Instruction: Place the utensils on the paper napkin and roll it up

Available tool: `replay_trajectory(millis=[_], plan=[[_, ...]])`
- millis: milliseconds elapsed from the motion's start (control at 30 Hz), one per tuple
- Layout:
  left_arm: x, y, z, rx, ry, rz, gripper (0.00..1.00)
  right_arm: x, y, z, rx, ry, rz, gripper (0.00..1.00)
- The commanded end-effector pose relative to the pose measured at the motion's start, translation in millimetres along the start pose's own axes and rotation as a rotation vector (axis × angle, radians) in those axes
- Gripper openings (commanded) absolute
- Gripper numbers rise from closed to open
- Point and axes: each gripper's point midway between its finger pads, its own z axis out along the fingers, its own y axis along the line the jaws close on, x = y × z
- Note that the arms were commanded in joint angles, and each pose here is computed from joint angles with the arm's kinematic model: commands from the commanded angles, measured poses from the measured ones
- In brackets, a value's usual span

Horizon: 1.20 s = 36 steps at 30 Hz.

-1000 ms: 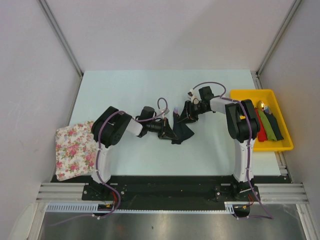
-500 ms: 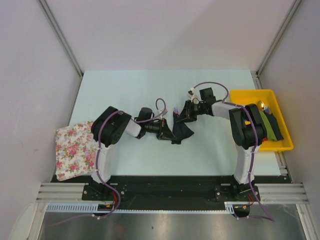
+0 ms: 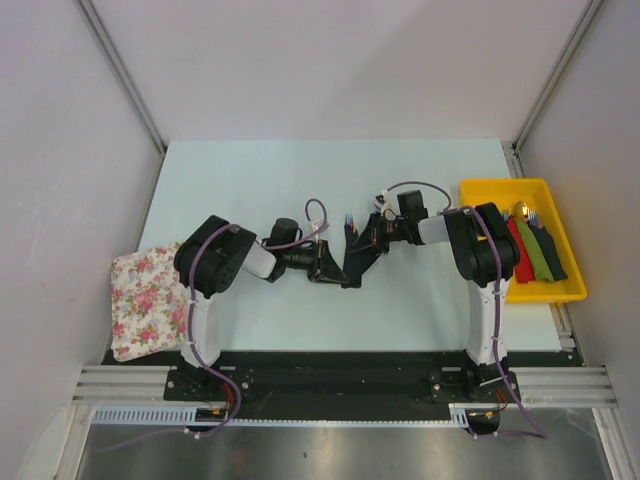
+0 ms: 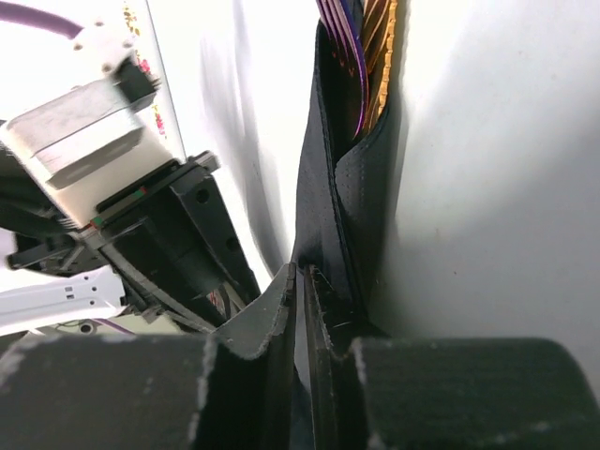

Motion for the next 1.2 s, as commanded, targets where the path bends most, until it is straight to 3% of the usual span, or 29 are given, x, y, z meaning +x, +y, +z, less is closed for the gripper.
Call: replay_trajectory(millis=[0, 133, 333, 567, 733, 867, 933, 1067, 1167], plan=[[-5.8, -28.9, -7.6, 0.0, -0.005, 0.176, 0.31, 23.9, -49.4, 15.4, 0.135, 0.005, 0.049, 0.13], [-12.9, -44.7, -7.6, -0.03, -0.018, 0.196, 0.36, 30.5, -52.9, 15.3, 0.146, 0.014, 0.065, 0.12], [-25.6, -33.2, 3.4, -0.066, -0.062, 0.093, 0.32, 32.1, -48.7, 7.3, 0.164, 0.019, 0.043, 0.12], [5.2, -47.0, 38.0, -0.003, 0.07, 0.114, 0.25, 21.1, -46.7, 11.3, 0.172, 0.021, 0.042, 0.1], [30.3, -10.6, 41.0, -0.101, 0.118, 0.012, 0.22, 21.4, -50.6, 11.7, 0.195, 0.02, 0.06, 0.07], [24.4, 1.4, 30.1, -0.119, 0.089, -0.029, 0.2, 27.7, -57.1, 11.3, 0.21, 0.032, 0.07, 0.07], [18.9, -20.4, 28.1, -0.04, 0.089, 0.03, 0.2, 29.8, -57.8, 11.8, 0.206, 0.04, 0.077, 0.07], [6.2, -101.2, 22.0, 0.127, 0.092, 0.226, 0.22, 26.7, -52.6, 11.3, 0.196, 0.035, 0.071, 0.07], [-2.5, -119.1, 18.4, 0.139, 0.075, 0.275, 0.22, 22.2, -49.3, 11.8, 0.197, 0.03, 0.046, 0.07]])
